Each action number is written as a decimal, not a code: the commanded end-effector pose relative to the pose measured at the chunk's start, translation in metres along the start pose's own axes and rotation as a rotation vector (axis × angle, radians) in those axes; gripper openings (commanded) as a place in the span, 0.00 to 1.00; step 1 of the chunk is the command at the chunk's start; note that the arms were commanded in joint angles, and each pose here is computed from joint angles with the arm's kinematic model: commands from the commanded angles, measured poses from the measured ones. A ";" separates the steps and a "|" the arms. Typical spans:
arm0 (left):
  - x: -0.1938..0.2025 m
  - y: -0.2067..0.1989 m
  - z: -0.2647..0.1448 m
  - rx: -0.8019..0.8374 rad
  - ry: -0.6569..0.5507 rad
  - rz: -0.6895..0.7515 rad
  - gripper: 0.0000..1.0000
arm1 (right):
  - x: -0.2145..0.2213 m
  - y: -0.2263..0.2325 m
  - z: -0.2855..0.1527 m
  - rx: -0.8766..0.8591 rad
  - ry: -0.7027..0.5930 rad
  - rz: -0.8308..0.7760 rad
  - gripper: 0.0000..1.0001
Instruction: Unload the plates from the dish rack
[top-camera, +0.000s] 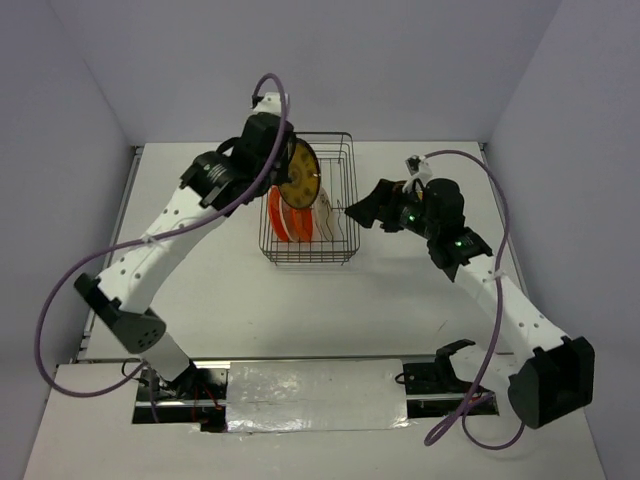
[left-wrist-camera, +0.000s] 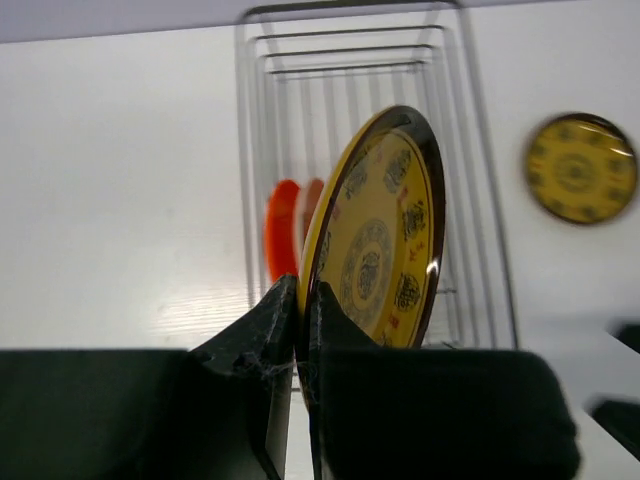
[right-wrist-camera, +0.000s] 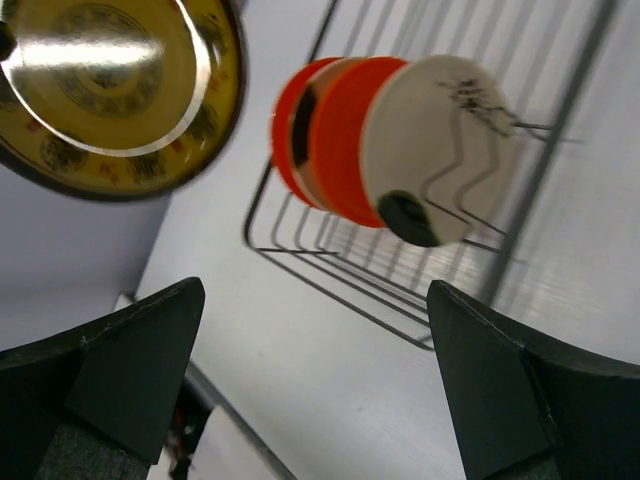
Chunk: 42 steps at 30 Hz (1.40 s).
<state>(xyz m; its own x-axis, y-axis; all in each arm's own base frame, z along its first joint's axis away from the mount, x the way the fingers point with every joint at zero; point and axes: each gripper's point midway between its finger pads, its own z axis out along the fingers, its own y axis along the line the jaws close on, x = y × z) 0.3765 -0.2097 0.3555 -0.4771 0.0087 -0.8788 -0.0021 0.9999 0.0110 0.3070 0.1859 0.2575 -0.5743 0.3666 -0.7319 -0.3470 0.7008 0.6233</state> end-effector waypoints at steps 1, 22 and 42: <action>-0.010 -0.059 -0.018 0.390 -0.063 -0.055 0.00 | -0.024 0.063 0.011 -0.290 -0.044 -0.059 1.00; 0.079 -0.006 0.057 0.106 0.204 -0.135 1.00 | -0.067 -0.121 0.002 0.368 -0.222 0.262 0.00; 0.101 0.038 0.059 -0.079 0.200 -0.070 0.97 | -0.059 -0.302 0.048 0.624 -0.074 0.411 0.82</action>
<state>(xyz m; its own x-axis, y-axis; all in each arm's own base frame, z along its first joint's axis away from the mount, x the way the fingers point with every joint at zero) 0.3808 -0.1833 0.2259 -0.6713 -0.0479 -0.7396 -0.0629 0.9980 -0.0076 0.4634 -0.0145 0.0769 -0.5236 0.7445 -0.4143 0.3988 0.6439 0.6530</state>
